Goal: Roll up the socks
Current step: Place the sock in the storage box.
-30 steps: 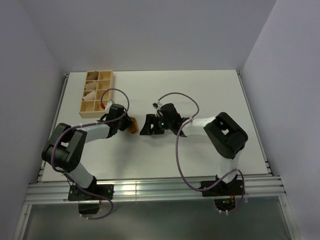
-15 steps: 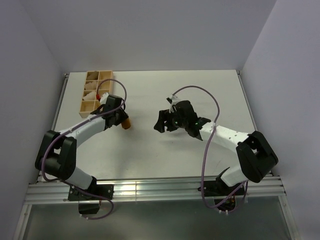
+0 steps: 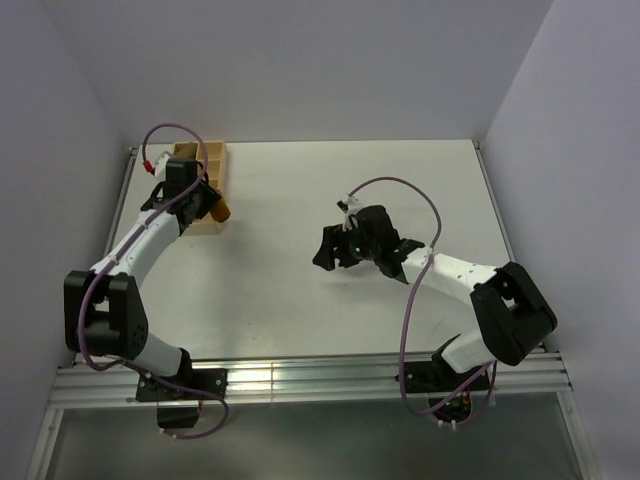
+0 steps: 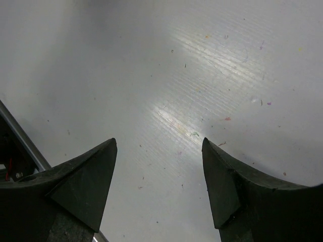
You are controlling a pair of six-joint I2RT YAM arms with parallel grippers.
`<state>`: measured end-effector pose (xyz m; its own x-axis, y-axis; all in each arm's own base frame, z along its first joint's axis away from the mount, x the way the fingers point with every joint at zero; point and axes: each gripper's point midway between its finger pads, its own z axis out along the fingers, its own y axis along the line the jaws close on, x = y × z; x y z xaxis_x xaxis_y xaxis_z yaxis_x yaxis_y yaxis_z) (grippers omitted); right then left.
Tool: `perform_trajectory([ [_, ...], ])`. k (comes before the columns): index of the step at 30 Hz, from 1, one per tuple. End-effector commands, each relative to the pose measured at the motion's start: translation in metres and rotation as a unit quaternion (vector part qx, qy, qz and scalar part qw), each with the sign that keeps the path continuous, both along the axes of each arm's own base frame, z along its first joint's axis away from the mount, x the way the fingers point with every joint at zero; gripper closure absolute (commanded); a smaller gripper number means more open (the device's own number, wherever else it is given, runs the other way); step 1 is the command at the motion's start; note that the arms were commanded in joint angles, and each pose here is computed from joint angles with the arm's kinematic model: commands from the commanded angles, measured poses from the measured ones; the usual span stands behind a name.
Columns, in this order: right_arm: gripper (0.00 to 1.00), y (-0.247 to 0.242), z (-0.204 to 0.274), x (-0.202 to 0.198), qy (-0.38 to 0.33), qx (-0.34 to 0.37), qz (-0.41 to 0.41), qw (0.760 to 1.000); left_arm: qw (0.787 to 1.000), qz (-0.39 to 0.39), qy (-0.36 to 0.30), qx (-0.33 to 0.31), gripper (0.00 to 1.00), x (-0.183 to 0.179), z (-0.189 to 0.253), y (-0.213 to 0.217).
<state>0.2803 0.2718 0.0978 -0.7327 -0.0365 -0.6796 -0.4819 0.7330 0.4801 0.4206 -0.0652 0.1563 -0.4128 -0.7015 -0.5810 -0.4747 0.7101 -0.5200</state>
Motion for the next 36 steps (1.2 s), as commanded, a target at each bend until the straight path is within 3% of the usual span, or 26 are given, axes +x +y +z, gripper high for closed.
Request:
perform_trajectory([
  [1, 0.25, 0.002, 0.011, 0.003, -0.028, 0.02, 0.012, 0.999, 0.999, -0.002, -0.032, -0.01, 1.0, 0.023, 0.019, 0.008],
  [8, 0.25, 0.004, 0.005, 0.0, -0.021, 0.029, 0.025, 0.999, 0.998, 0.005, -0.055, -0.037, 1.0, 0.045, 0.014, 0.026],
  [18, 0.26, 0.005, 0.001, -0.002, -0.015, 0.034, 0.033, 0.999, 0.997, 0.038, -0.001, -0.064, 1.0, 0.052, -0.031, 0.053],
  [36, 0.27, 0.006, -0.004, -0.002, -0.008, 0.037, 0.035, 0.999, 0.993, 0.094, 0.066, -0.017, 1.0, 0.055, -0.085, 0.089],
])
